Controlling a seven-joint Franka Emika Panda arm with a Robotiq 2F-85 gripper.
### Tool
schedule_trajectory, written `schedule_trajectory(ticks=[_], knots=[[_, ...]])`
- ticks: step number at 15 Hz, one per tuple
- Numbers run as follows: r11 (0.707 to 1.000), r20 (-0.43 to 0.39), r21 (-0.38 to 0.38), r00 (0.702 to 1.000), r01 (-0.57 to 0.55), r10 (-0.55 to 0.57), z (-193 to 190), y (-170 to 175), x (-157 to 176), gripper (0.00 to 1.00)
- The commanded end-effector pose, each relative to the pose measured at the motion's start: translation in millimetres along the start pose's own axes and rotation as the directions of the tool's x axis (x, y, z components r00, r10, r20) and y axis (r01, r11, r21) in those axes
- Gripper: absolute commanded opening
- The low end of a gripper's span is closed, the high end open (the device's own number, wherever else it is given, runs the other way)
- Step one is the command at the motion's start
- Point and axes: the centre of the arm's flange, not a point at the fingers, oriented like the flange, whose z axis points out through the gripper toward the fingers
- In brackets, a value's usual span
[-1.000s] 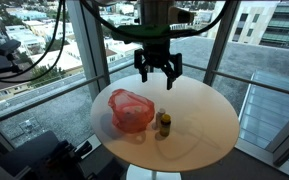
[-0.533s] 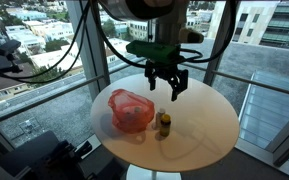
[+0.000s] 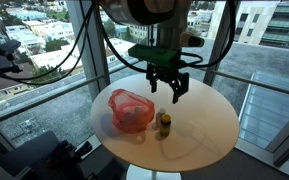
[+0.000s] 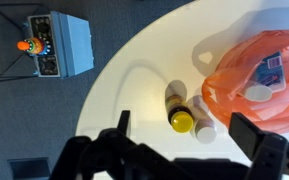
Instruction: Pick up the yellow and brown bottle and put it in the plastic bag
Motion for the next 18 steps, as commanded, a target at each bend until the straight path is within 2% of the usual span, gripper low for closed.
schedule_trajectory(ticks=[1, 5, 10, 15, 16, 18], knots=[[1.000, -0.015, 0.020, 1.000, 0.001, -0.001, 24, 5, 8, 1.00], [1.000, -0.042, 0.030, 0.999, 0.006, -0.005, 53, 2, 23, 1.00], [0.997, -0.067, 0.079, 0.998, 0.001, 0.005, 82, -13, 45, 1.00], [0.999, -0.079, 0.051, 0.997, -0.006, 0.010, 108, -21, 60, 1.00], [0.998, -0.064, 0.056, 0.998, 0.002, 0.002, 103, -24, 48, 1.00], [0.998, -0.057, 0.055, 0.998, 0.003, 0.000, 110, -25, 48, 1.00]])
